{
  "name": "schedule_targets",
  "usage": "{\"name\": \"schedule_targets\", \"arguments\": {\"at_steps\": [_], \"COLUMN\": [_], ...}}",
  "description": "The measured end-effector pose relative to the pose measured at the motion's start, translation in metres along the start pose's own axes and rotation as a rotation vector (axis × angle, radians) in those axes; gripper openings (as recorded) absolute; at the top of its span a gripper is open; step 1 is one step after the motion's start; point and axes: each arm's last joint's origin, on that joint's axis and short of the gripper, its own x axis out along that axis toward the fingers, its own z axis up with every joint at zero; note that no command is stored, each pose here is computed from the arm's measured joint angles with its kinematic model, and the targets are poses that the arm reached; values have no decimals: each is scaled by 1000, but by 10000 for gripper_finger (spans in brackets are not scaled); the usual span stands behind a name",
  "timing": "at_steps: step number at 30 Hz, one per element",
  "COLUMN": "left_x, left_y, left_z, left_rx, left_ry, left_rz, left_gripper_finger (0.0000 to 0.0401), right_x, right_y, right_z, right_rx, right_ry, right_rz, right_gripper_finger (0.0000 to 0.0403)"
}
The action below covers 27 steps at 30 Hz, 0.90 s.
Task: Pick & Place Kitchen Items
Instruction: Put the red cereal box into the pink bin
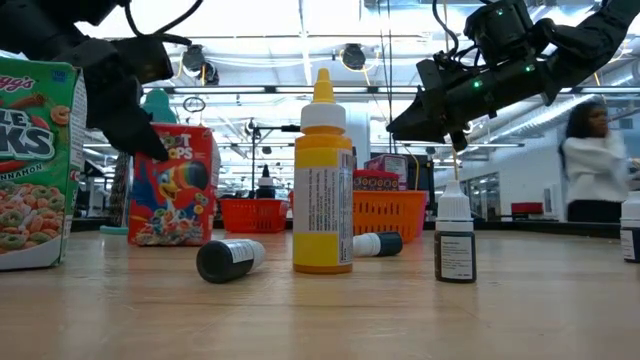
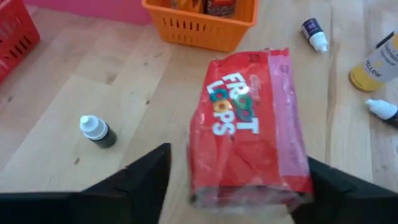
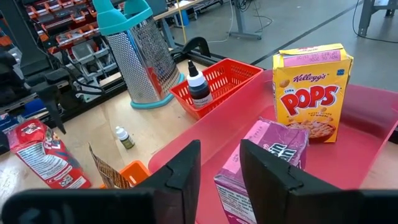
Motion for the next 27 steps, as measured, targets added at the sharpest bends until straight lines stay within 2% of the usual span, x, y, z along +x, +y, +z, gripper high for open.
{"name": "schedule_targets", "arguments": {"at_steps": [7,10,14,20,27], "left_x": [0,-2,-7,-22,-36], "left_y": [-2,-3,-3,0,23], "left_z": [5,11,28,65,107], "left_rx": [-4,24,45,101,103], "left_ry": [-59,-87,-142,-258,-379], "left_rz": [-4,-8,18,109,255], "left_gripper_finger": [118,81,77,112,98], "right_x": [0,0,0,0,0], "right_y": [0,0,0,0,0], "right_z": [0,0,0,0,0], "right_rx": [0,0,0,0,0], "right_ry": [0,0,0,0,0], "right_rz": [0,0,0,0,0], "right_gripper_finger": [101,101,100,100,100]}}
